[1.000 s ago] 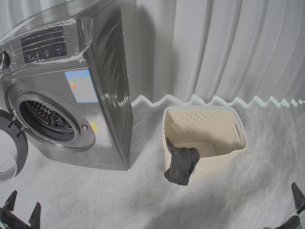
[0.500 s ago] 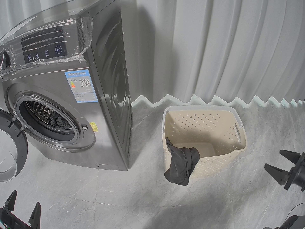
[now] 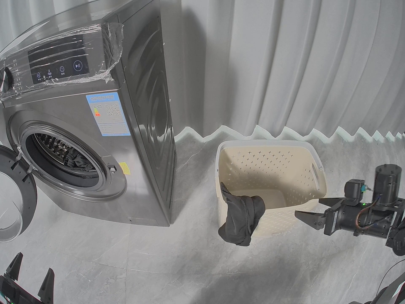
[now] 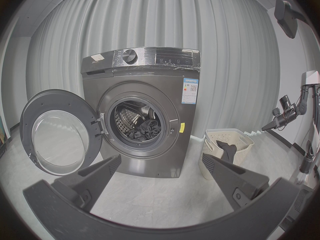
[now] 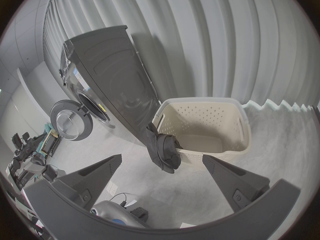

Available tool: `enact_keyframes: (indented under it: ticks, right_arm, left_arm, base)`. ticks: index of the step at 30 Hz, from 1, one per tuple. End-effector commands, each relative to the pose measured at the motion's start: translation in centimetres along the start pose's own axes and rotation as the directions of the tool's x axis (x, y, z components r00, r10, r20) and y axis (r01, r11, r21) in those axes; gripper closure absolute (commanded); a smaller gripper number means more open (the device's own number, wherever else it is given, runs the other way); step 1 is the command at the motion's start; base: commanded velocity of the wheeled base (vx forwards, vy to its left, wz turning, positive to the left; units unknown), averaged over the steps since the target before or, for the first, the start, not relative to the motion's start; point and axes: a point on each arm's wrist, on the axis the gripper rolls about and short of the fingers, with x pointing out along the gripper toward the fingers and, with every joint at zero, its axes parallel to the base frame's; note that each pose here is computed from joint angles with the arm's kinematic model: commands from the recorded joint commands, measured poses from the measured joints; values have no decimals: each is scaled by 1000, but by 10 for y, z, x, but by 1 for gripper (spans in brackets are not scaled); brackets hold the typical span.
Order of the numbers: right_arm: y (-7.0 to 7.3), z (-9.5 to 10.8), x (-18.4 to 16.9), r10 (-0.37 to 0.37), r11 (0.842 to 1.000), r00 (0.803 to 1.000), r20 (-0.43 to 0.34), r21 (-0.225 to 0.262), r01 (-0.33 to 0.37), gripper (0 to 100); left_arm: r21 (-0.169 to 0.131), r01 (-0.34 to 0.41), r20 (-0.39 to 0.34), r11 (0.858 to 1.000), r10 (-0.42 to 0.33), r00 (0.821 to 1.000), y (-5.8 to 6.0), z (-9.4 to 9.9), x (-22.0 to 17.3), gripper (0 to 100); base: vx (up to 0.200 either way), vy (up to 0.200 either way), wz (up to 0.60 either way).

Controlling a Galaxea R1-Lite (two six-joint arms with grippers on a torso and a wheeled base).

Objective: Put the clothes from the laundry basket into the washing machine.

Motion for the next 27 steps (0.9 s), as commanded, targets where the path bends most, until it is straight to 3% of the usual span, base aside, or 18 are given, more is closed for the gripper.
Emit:
enact_keyframes:
  ticks: [1,4,18,27]
  right_arm:
    - [-2,-19,50,-9,1000,994,-111,10,10,0]
    - [-2,-20,63,-10,1000,996,-87,3,11,0]
    - [-4,-27,101,-29,1000,993,-115,-13,27,0]
    - [-6,-39,129,-15,993,995,-104,-116,3,0]
  left_arm:
    - [0,0,0,1000,0,1000,0,-5,0,0]
    - [-1,0,0,1000,0,1000,0,-5,0,0]
    - [-1,0,0,1000,0,1000,0,-5,0,0]
    - [-1,1,0,1000,-1,1000,0,-5,0,0]
  base:
    - [0,0,0]
    - [0,0,0]
    - [0,0,0]
    - [0,0,0]
